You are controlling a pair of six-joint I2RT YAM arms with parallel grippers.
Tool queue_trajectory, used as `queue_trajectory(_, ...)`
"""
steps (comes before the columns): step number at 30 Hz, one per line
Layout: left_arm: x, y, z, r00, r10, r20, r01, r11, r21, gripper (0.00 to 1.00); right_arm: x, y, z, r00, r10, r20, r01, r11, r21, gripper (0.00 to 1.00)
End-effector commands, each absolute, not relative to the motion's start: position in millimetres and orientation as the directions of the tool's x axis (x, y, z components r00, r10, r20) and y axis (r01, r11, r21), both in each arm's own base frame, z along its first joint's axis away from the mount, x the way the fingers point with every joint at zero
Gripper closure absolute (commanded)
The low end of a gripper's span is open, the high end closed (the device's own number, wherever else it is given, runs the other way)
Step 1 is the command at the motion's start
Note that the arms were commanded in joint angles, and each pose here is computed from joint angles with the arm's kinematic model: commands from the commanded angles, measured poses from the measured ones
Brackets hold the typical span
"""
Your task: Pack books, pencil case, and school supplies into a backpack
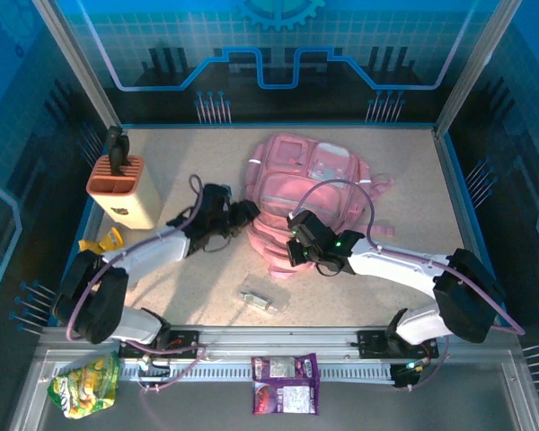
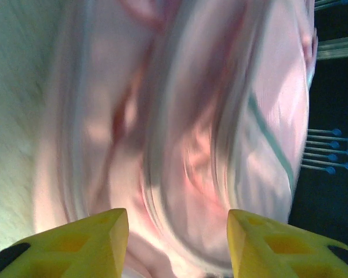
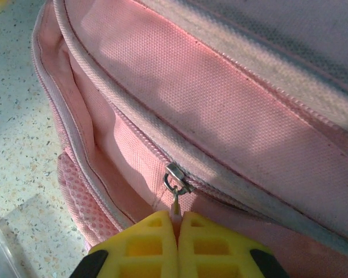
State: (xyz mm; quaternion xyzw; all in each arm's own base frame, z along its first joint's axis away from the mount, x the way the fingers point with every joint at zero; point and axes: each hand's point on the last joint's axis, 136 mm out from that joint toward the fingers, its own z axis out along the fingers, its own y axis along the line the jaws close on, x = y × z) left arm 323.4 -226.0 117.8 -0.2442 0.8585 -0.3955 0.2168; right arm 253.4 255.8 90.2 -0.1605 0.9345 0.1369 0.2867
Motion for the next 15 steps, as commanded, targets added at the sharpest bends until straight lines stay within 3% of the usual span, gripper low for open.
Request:
queue_trajectory(1, 323, -245, 135, -0.7, -0.707, -0.104, -0.298, 0.421, -0.857, 0.51, 234, 261, 72, -0.821, -0.253, -0.512, -0.398, 0.897, 0.193, 1.0)
queue_trajectory(8, 326, -277, 133, -0.682, -0.728, -0.063, -0.324, 0.378, -0.867, 0.5, 235, 261, 73, -0.812, -0.246, -0.529, -0.402, 0.893, 0.201, 1.0)
queue_trajectory(15, 324, -306, 113, -0.706, -0.708, -0.001, -0.344, 0.344, -0.874, 0.65, 242, 257, 72, -0.811, -0.235, -0.537, -0.384, 0.905, 0.184, 1.0)
